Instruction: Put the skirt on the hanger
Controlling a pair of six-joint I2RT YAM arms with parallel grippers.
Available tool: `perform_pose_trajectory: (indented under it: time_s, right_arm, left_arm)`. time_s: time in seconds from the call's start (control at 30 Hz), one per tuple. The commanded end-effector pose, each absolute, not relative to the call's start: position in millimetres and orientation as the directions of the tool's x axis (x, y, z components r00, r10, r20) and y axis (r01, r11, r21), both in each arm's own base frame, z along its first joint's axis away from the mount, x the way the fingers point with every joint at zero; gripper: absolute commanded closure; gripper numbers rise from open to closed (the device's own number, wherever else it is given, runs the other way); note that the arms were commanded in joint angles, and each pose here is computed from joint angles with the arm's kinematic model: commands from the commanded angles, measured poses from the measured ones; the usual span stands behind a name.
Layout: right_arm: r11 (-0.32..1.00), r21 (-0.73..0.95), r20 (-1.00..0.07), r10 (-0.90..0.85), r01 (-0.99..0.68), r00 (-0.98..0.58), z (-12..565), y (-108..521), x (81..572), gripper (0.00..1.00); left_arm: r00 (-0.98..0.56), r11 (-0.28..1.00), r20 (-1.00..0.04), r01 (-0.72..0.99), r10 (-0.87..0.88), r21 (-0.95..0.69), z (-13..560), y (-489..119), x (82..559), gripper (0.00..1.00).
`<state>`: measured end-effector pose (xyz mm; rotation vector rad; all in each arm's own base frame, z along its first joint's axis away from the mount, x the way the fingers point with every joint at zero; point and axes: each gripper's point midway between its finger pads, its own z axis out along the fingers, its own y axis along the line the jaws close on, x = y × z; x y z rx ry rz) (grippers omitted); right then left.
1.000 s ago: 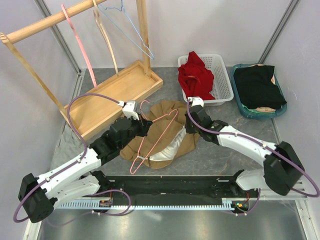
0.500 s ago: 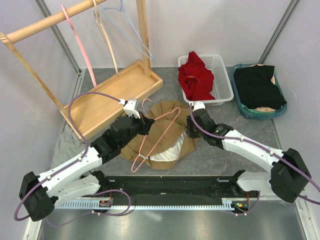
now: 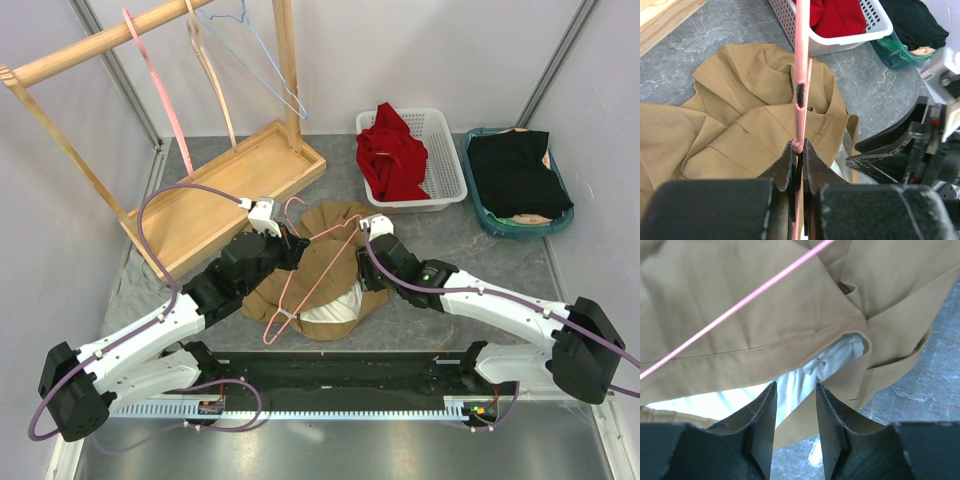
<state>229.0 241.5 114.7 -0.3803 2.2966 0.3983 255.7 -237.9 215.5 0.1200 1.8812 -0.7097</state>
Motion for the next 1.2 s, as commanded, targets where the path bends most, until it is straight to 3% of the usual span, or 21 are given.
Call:
perform_pose_trajectory:
  time_s: [0.0,0.33,0.7,1.17]
  right_arm:
    - [0.939,0.124,-0.730,-0.133,-0.321,-0.671,106,236,235,0.57]
    - [0.950,0.069,-0.751,-0.150,-0.303,-0.643,98,239,249,0.60]
    - [0.954,0.073,-0.802,-0.118,-0.292,-0.586,105,244,258,0.69]
    - [0.948,0.068,-0.770,-0.147,-0.310,-0.621,83,250,254,0.75]
  left_arm:
    - [-0.370,0.778,-0.877,0.433,-0.307,-0.455,250,-247,260,0.98]
    - [-0.374,0.772,-0.875,0.439,-0.308,-0.459,250,-247,258,0.98]
    - [-0.376,0.774,-0.874,0.436,-0.307,-0.460,248,-246,257,0.98]
    - [-0.373,0.773,-0.873,0.434,-0.314,-0.463,247,-244,255,0.98]
